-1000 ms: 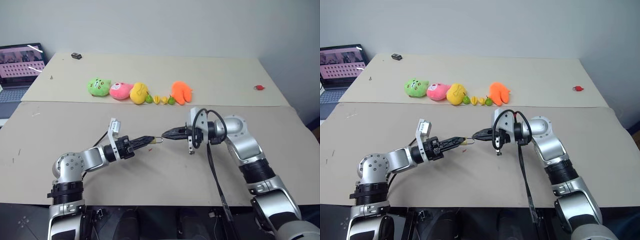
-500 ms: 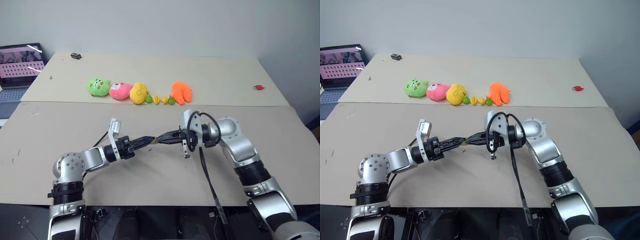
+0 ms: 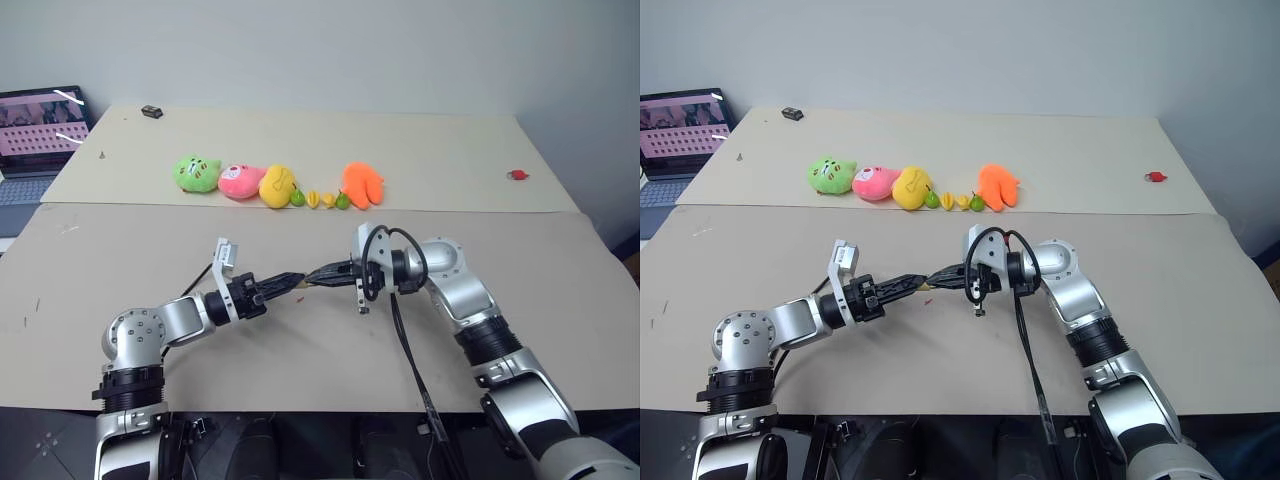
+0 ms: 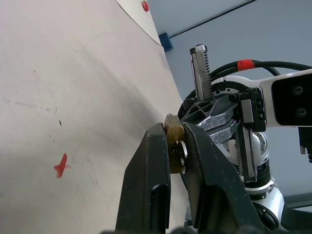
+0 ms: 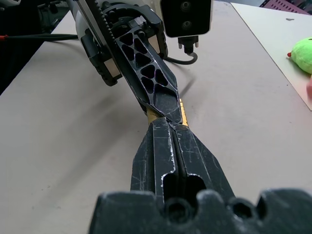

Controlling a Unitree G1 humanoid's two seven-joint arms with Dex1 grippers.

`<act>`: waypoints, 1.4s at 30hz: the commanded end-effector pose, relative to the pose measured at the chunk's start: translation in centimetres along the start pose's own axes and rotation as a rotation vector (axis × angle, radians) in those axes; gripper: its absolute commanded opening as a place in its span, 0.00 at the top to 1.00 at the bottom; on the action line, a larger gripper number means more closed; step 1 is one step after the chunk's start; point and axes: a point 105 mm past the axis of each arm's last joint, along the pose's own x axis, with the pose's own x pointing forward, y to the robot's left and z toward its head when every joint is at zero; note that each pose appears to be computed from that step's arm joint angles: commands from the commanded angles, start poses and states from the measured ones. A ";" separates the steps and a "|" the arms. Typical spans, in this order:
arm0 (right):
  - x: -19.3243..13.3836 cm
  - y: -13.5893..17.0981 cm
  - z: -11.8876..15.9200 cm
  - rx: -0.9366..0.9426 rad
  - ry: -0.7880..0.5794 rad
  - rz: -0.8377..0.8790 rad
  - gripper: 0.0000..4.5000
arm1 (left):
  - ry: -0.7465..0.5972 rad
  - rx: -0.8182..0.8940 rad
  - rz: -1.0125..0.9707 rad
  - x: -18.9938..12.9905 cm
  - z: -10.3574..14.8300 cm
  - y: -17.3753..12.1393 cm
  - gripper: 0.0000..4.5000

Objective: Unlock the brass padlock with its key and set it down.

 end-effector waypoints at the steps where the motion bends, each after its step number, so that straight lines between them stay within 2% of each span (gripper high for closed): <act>1: -0.3 -0.3 0.2 -0.070 0.027 -0.004 0.98 | -0.021 0.034 -0.065 0.1 0.7 -1.6 1.00; 10: 0.3 0.1 -0.8 -0.140 0.084 0.021 0.98 | -0.029 0.034 -0.062 0.0 1.0 -1.6 1.00; 20: 0.7 -5.0 0.3 -0.161 0.045 -0.159 0.98 | -0.026 0.026 -0.068 0.2 0.6 -1.6 1.00; 33: -0.7 -4.6 -1.1 -0.188 0.106 -0.137 0.98 | -0.021 0.031 -0.055 0.0 0.3 -1.5 1.00; 35: -1.1 -5.3 -1.5 -0.197 0.132 -0.180 0.98 | -0.009 0.036 -0.045 -0.5 0.0 -1.4 1.00; 38: -1.9 -5.9 -2.3 -0.214 0.180 -0.219 0.98 | 0.062 0.049 0.002 -1.9 -2.0 -0.7 1.00; 42: -2.7 -5.6 -2.7 -0.196 0.177 -0.231 0.98 | 0.066 0.017 0.145 -4.2 -3.1 1.9 1.00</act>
